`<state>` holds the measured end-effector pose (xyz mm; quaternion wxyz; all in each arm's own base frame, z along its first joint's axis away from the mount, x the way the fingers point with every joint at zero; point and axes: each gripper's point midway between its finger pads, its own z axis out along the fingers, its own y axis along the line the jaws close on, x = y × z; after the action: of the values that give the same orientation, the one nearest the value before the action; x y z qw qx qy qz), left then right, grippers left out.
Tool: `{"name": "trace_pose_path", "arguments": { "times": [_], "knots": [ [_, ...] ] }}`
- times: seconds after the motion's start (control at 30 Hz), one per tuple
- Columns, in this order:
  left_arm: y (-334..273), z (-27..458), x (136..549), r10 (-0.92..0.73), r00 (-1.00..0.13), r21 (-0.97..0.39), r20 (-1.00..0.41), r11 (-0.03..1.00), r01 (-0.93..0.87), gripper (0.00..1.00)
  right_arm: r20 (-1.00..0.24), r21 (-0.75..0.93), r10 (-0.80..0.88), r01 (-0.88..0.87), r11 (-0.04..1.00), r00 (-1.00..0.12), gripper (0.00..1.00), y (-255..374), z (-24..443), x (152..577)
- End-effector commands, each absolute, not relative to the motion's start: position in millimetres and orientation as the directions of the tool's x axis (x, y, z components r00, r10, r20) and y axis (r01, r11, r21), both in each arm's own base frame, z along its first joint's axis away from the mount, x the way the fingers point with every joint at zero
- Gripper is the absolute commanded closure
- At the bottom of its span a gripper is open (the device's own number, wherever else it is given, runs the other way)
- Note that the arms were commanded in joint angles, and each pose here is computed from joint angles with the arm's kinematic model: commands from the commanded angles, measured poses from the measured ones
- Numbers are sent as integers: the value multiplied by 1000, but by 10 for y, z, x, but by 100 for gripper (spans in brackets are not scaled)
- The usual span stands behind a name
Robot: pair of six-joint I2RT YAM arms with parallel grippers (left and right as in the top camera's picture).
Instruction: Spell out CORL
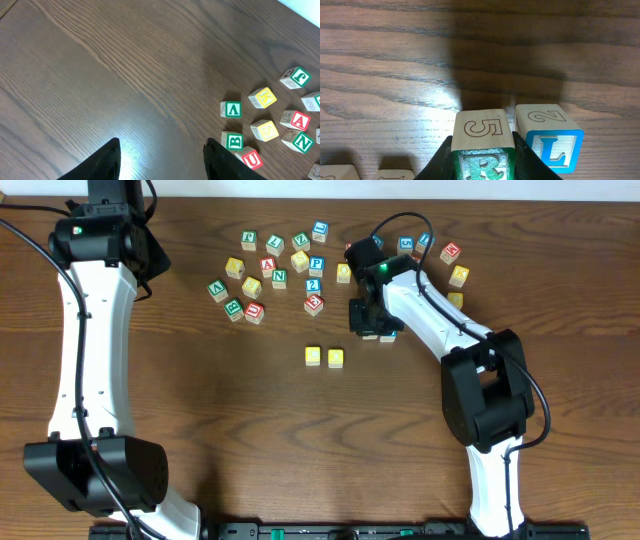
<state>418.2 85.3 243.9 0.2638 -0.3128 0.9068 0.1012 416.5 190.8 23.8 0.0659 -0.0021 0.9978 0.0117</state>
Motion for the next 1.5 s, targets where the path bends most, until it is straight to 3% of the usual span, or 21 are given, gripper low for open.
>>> {"name": "trace_pose_path", "arguments": {
  "times": [0.0, 0.27, 0.47, 0.83, 1.0, 1.17, 1.27, 1.47],
  "knots": [
    [876, 2348, 4171, -508, -681, 48, -527, 782, -621, 47, -162, 17, 31, 28, 999, -986, 77, 1887, 372, 4216],
    [876, 2348, 4170, -508, -681, 48, -527, 782, -621, 47, -155, 15, 53, 51, 999, -987, 72, 1887, 369, 4192],
    [876, 2348, 4170, -508, -681, 48, -527, 782, -621, 47, -159, 16, 52, 51, 999, -986, 61, 1890, 369, 4202],
    [876, 2348, 4171, -508, -681, 48, -527, 782, -621, 47, -201, 34, 16, 9, 999, -979, 62, 1945, 516, 4325],
    [876, 2347, 4170, -508, -681, 48, -527, 782, -621, 47, -159, 18, -35, -38, 999, -987, 62, 1946, 651, 4225],
    [876, 2348, 4171, -508, -681, 47, -527, 782, -621, 47, -111, 180, -168, -186, 966, -980, 61, 2350, 694, 4039],
    [876, 2348, 4170, -508, -681, 48, -527, 783, -621, 47, -101, 194, -194, -210, 958, -976, 60, 2466, 696, 3957],
    [878, 2348, 4171, -508, -681, 48, -527, 782, -621, 47, -88, 162, -116, -129, 978, -989, 58, 2615, 586, 3834]
  ]
}}
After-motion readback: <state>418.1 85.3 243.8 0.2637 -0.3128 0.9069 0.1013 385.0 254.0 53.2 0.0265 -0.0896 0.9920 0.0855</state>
